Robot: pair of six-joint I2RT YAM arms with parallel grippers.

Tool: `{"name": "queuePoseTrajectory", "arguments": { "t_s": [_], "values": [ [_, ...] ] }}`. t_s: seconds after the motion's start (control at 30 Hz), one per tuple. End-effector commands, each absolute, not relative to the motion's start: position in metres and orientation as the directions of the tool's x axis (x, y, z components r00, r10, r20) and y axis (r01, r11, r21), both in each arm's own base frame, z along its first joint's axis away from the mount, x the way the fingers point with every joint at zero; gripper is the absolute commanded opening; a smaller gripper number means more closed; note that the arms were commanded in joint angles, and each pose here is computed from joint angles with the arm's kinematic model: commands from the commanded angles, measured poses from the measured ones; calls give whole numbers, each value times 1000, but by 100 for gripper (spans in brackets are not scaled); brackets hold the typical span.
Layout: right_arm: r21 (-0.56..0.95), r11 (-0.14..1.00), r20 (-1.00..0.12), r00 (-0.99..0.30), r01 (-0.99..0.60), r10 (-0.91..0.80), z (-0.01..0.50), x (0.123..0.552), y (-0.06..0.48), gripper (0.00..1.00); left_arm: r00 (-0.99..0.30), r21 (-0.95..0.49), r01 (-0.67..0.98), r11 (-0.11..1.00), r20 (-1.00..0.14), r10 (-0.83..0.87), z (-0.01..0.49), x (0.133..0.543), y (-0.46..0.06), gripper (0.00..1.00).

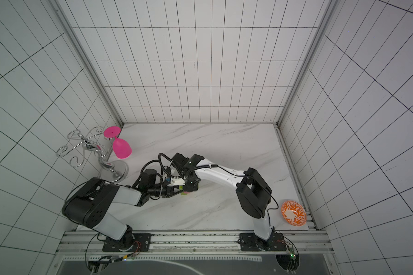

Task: Assemble the letter y with lego
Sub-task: Assemble the lego brick with the lego brick.

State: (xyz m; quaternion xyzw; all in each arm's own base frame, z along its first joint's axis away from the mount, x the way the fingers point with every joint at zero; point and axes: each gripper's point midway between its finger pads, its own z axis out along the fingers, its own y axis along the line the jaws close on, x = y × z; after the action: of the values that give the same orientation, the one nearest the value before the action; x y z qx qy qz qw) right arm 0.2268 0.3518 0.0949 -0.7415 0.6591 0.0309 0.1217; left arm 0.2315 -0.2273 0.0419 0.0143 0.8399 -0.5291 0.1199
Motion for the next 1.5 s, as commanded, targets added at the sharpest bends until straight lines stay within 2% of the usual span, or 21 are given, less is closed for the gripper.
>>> {"name": "queuePoseTrajectory", "arguments": {
  "t_s": [0.0, 0.33, 0.93, 1.1, 1.47],
  "values": [
    [-92, -117, -166, 131, -989, -977, 79, 215, 347, 25, -979, -739, -110, 664, -35, -201, -32, 206, -188, 19],
    [-95, -105, -181, 121, -990, -976, 67, 213, 345, 25, -979, -739, -113, 664, -31, -201, -32, 205, -188, 19],
    [-91, -109, -61, 115, -990, -992, 69, 215, 319, 25, -979, -738, -114, 665, -31, -202, -33, 206, -188, 19],
    [-60, -104, -103, 110, -993, -989, 62, 210, 328, 25, -979, -738, -113, 665, -33, -202, -33, 206, -188, 19],
    [-43, -67, -110, 72, -997, -991, 50, 206, 331, 25, -979, -738, -114, 665, -31, -203, -33, 206, -188, 19]
  ]
}}
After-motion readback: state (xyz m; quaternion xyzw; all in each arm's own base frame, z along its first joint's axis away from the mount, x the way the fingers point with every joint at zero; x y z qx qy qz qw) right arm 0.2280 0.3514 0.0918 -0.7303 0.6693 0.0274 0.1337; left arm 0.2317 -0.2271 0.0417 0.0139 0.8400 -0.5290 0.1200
